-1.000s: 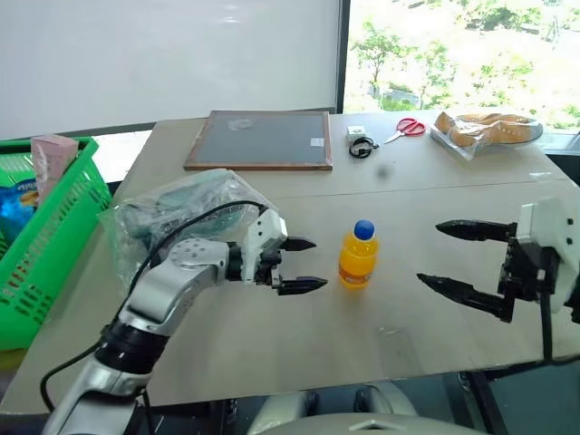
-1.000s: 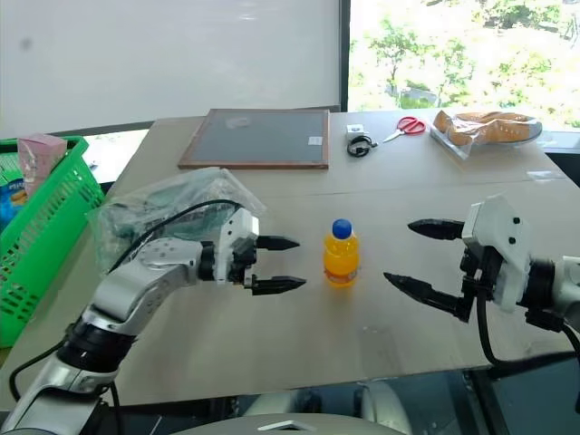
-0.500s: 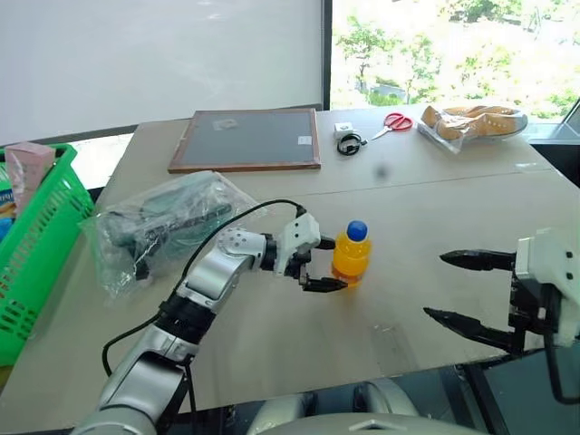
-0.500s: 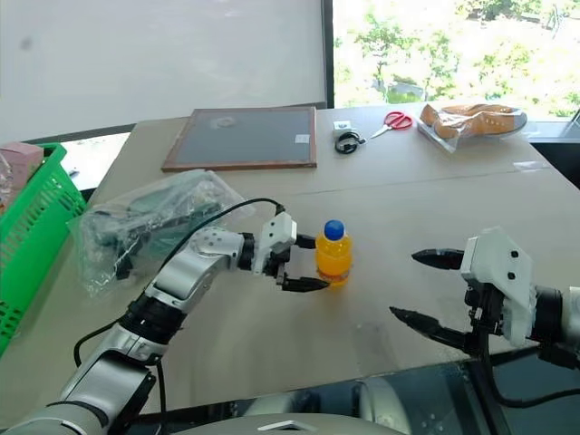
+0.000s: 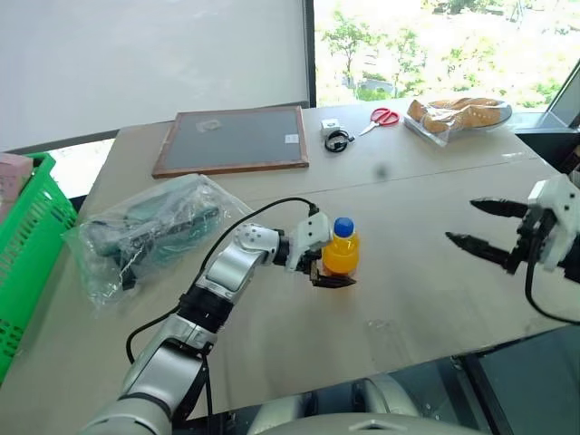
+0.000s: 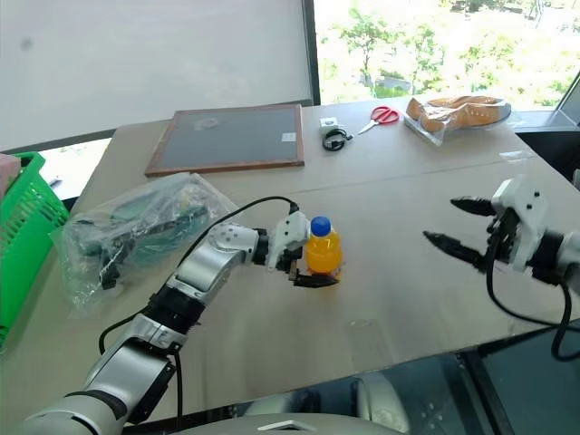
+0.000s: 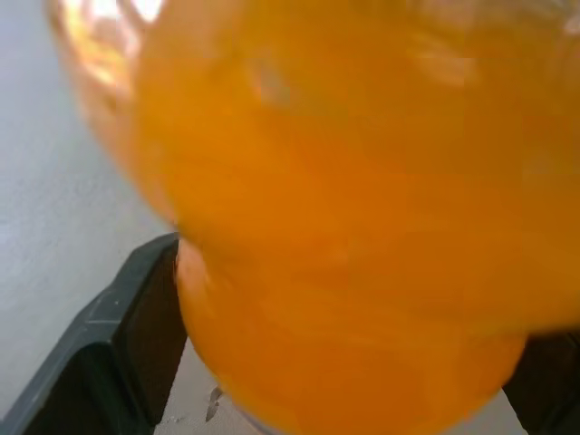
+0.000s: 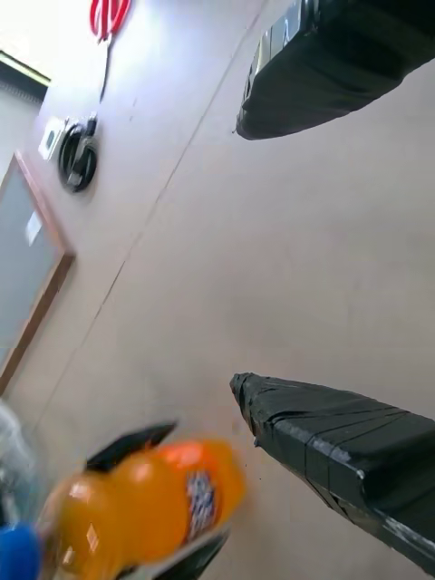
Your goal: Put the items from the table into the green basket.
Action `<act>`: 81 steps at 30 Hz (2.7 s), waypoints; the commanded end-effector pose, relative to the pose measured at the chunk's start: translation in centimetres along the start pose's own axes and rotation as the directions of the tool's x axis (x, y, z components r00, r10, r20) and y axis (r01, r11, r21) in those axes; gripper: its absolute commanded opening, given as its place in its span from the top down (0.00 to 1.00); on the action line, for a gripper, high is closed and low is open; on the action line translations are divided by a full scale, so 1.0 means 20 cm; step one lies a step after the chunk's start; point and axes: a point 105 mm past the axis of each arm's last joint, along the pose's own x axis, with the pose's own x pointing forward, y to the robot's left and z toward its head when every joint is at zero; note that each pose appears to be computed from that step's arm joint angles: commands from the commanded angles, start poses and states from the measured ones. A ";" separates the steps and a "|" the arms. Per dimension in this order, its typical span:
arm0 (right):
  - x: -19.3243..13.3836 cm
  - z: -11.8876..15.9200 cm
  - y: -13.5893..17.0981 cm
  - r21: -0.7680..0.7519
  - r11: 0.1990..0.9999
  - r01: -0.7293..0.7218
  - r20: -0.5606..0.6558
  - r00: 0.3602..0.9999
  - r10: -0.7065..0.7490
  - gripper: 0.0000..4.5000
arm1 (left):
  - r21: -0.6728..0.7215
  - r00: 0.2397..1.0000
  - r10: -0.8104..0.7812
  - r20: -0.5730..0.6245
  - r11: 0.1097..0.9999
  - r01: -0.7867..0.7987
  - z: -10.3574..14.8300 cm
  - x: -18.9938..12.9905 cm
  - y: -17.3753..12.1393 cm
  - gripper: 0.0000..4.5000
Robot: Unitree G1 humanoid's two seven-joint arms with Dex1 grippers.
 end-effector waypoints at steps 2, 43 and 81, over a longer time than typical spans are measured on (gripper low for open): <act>-0.03 0.12 -0.15 -0.066 0.993 -0.099 0.000 0.995 0.099 0.01 | 0.036 1.000 0.020 0.023 0.999 -0.021 0.05 -0.03 0.03 0.01; 0.59 0.86 0.29 -0.250 0.881 -0.403 0.306 0.830 0.466 0.01 | -0.008 -0.324 0.924 0.202 -0.330 -0.944 0.66 -1.98 0.58 0.33; 0.36 0.70 0.36 -0.249 0.869 -0.427 0.399 0.773 0.494 0.01 | -0.172 -0.359 0.877 0.320 -0.319 -0.932 0.45 -1.82 0.39 0.01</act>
